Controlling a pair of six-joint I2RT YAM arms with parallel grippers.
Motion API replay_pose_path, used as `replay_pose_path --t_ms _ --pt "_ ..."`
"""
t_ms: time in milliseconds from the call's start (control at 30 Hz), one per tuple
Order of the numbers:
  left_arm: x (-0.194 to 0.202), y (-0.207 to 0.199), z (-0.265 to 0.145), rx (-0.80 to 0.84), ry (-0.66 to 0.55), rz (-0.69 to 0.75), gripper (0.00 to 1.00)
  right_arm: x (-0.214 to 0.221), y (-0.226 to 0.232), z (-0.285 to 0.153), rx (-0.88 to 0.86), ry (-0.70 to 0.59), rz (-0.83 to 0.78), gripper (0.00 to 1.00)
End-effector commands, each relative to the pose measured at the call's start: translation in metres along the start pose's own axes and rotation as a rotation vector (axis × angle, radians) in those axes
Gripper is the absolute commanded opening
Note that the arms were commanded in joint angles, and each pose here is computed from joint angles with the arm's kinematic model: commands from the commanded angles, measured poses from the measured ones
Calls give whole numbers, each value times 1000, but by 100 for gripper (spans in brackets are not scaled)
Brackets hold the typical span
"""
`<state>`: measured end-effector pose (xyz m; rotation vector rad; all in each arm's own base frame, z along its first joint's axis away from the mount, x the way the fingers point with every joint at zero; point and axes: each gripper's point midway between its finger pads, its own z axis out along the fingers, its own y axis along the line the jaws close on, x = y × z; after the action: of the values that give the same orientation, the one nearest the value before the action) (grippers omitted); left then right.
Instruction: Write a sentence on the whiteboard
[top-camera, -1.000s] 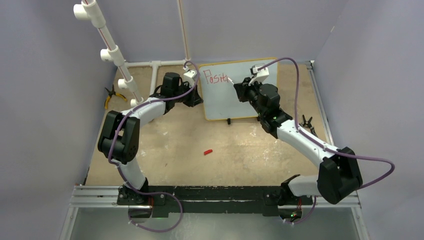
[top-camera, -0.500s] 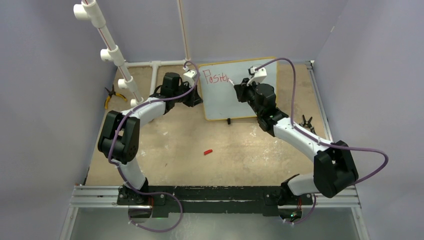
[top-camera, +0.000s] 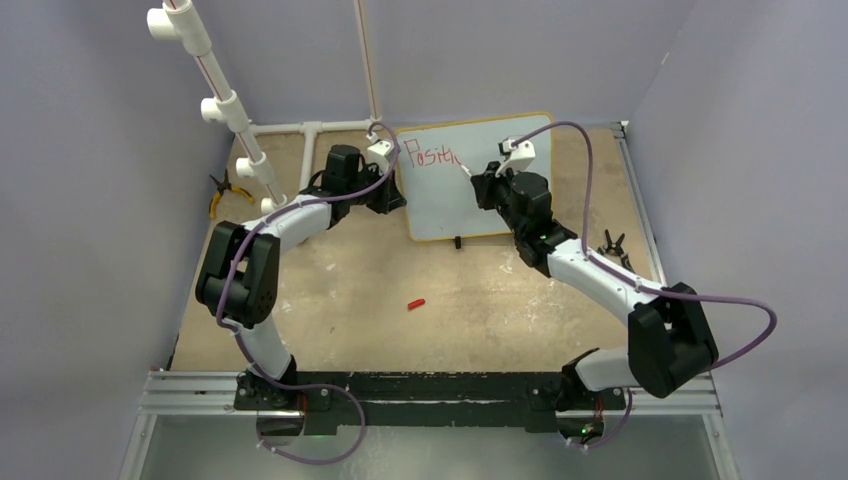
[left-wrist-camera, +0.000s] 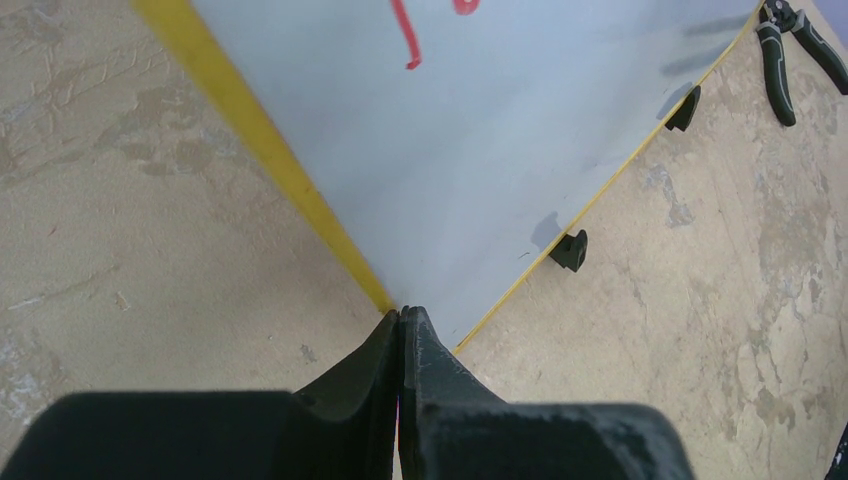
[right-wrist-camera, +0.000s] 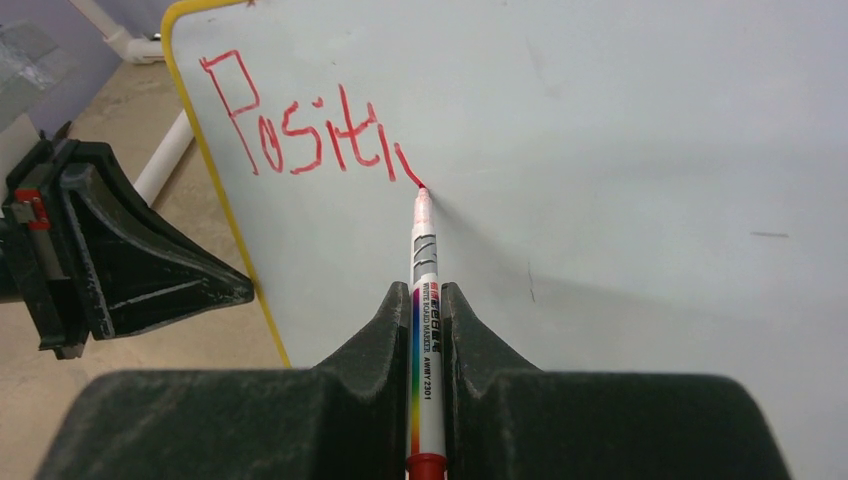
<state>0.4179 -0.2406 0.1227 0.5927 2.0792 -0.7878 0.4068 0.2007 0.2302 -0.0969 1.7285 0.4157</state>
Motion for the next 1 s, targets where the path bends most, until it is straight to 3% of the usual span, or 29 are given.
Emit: replay_pose_path --t_ms 0,533,967 --pt "-33 -14 -9 29 -81 52 0 -4 -10 -7 48 -24 23 0" --pt "-31 -14 -8 33 -78 52 0 -51 -1 5 40 -136 14 0" --pt "-31 -14 -7 33 -76 49 0 -59 2 -10 18 -161 28 0"
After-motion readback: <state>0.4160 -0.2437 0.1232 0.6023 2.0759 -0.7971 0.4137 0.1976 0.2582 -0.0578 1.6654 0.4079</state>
